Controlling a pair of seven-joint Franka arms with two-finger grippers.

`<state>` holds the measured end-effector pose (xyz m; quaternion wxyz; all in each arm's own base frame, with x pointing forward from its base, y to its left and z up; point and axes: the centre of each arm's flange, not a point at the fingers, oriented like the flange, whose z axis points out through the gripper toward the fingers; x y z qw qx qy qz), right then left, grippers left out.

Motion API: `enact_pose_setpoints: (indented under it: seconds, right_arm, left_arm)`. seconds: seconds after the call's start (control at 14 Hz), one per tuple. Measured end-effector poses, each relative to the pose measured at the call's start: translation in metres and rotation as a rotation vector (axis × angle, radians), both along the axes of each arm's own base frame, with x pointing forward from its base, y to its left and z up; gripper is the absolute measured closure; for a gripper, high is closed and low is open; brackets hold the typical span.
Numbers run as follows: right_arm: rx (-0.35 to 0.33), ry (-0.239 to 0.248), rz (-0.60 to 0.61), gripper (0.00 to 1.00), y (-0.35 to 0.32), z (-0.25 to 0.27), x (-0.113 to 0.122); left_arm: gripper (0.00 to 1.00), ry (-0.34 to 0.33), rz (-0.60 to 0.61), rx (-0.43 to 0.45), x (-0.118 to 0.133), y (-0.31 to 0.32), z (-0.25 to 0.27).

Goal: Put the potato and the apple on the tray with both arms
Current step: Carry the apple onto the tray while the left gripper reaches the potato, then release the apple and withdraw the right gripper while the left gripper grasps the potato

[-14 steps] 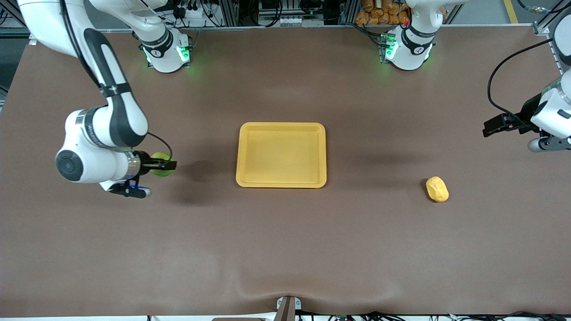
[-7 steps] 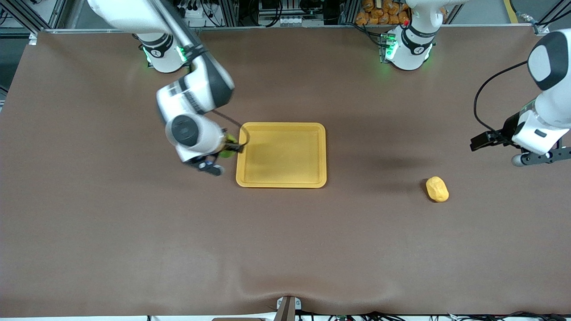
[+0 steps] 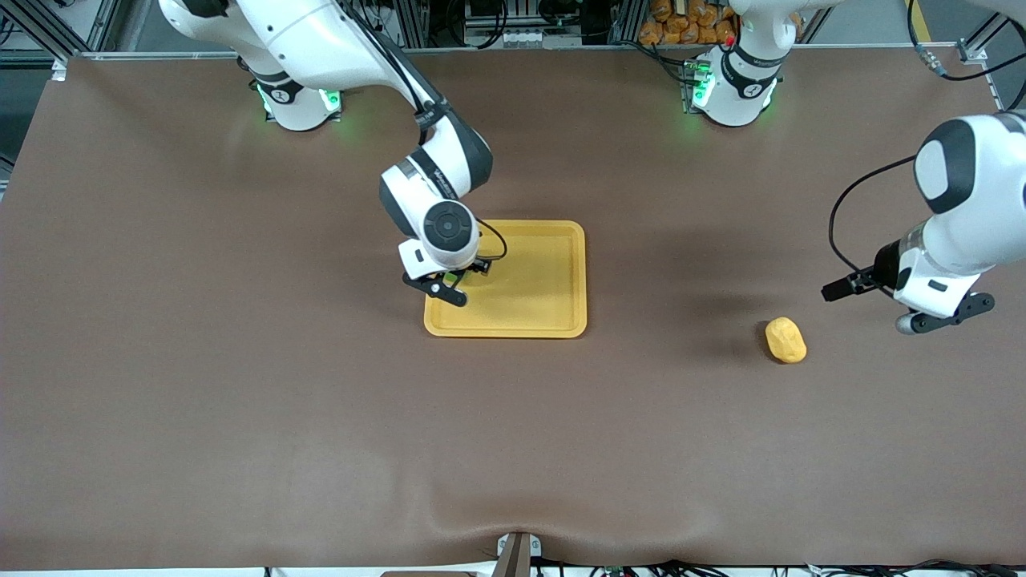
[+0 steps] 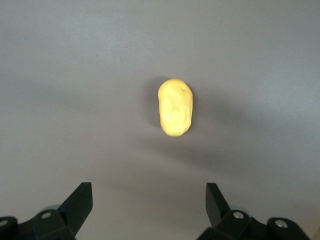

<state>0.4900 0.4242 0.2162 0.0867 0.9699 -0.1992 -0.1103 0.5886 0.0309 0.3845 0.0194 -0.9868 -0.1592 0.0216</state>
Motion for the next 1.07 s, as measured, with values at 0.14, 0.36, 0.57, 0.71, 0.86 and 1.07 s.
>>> enact_pose_setpoints:
  seconds: [0.14, 0.36, 0.57, 0.71, 0.86, 1.07]
  right_arm:
    - [-0.010, -0.002, -0.002, 0.10, 0.002, -0.008, 0.003]
    - [-0.020, 0.001, -0.004, 0.00, 0.000, -0.013, 0.005]
    - [-0.020, -0.003, -0.007, 0.00, -0.001, -0.013, 0.008]
    - [-0.020, -0.004, -0.009, 0.00, 0.003, 0.001, 0.015]
    - [-0.050, 0.034, -0.019, 0.00, -0.002, 0.022, 0.024]
    - [-0.047, 0.044, -0.073, 0.00, -0.037, 0.067, 0.056]
  left_arm:
    - [0.00, -0.003, 0.014, -0.005, 0.007, 0.000, -0.022]
    - [0.00, -0.024, 0.043, -0.014, 0.019, 0.000, -0.052]
    - [0.00, -0.044, 0.095, -0.021, 0.033, -0.005, -0.071]
    - [0.00, -0.061, 0.118, -0.028, 0.039, -0.010, -0.086]
    - [0.00, -0.062, 0.127, -0.034, 0.042, -0.011, -0.105]
    - [0.00, -0.047, 0.143, -0.038, 0.043, -0.011, -0.125]
